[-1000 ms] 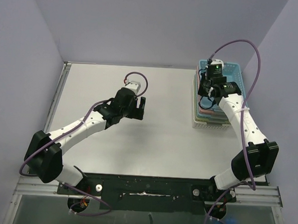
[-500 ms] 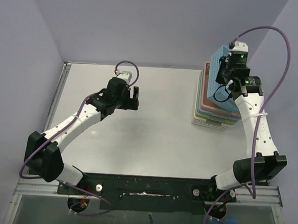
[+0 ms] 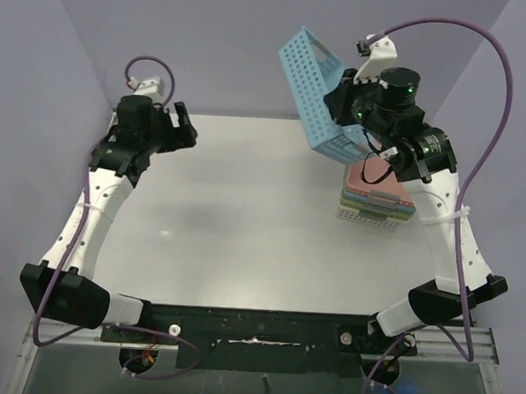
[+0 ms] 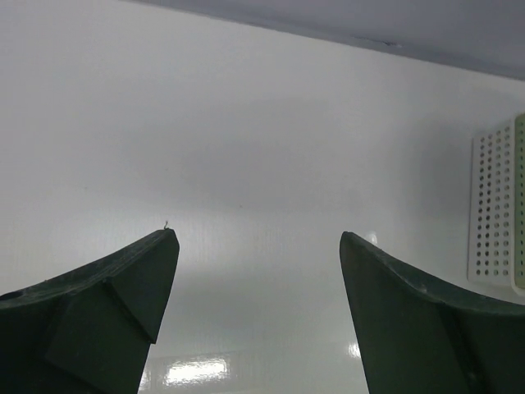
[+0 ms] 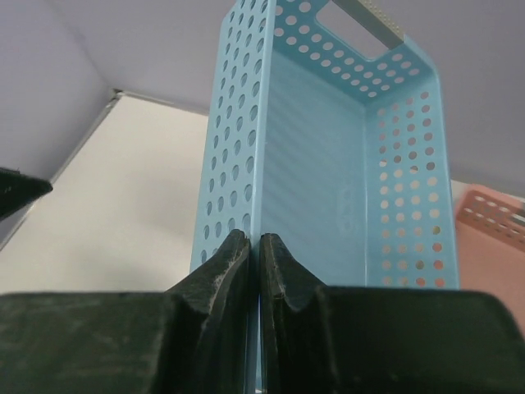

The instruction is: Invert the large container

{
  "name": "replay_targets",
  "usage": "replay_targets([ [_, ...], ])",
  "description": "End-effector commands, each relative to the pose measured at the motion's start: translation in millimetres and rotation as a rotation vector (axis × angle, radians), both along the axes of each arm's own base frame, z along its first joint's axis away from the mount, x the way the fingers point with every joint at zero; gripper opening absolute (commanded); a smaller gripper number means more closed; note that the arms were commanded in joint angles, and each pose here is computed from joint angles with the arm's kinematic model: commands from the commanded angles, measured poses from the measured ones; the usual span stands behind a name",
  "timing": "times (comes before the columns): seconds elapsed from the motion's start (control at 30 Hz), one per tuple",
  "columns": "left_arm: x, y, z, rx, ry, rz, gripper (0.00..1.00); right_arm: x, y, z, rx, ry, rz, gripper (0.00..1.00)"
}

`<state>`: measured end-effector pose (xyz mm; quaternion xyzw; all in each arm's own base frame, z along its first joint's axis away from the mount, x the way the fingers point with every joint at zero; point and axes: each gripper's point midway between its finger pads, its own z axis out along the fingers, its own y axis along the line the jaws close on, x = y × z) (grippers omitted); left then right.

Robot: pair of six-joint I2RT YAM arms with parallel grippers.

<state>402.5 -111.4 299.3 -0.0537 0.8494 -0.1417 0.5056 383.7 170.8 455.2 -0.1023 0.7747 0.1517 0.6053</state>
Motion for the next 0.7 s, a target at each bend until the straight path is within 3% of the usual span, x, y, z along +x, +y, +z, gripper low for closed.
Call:
replay_targets([
  [0.0, -10.5, 64.4, 35.9, -0.081, -0.078, 0.128, 0.81, -2.4, 67.6, 28.0, 0.152, -0.069, 0.207, 0.00],
  [0.13, -20.0, 109.1, -2.0, -0.148, 0.018, 0.281, 0.81, -5.5, 119.9, 5.6, 0.209, 0.010, 0.333, 0.00],
  [0.3, -27.2, 117.6, -35.6, -0.221, 0.108, 0.295, 0.81, -5.8, 169.9, -22.8, 0.369, 0.116, 0.426, 0.00],
  [0.67, -26.6, 129.2, -15.8, -0.237, 0.080, 0.347, 0.80, 31.5, 243.5, -65.5, 0.667, 0.320, 0.506, 0.00],
])
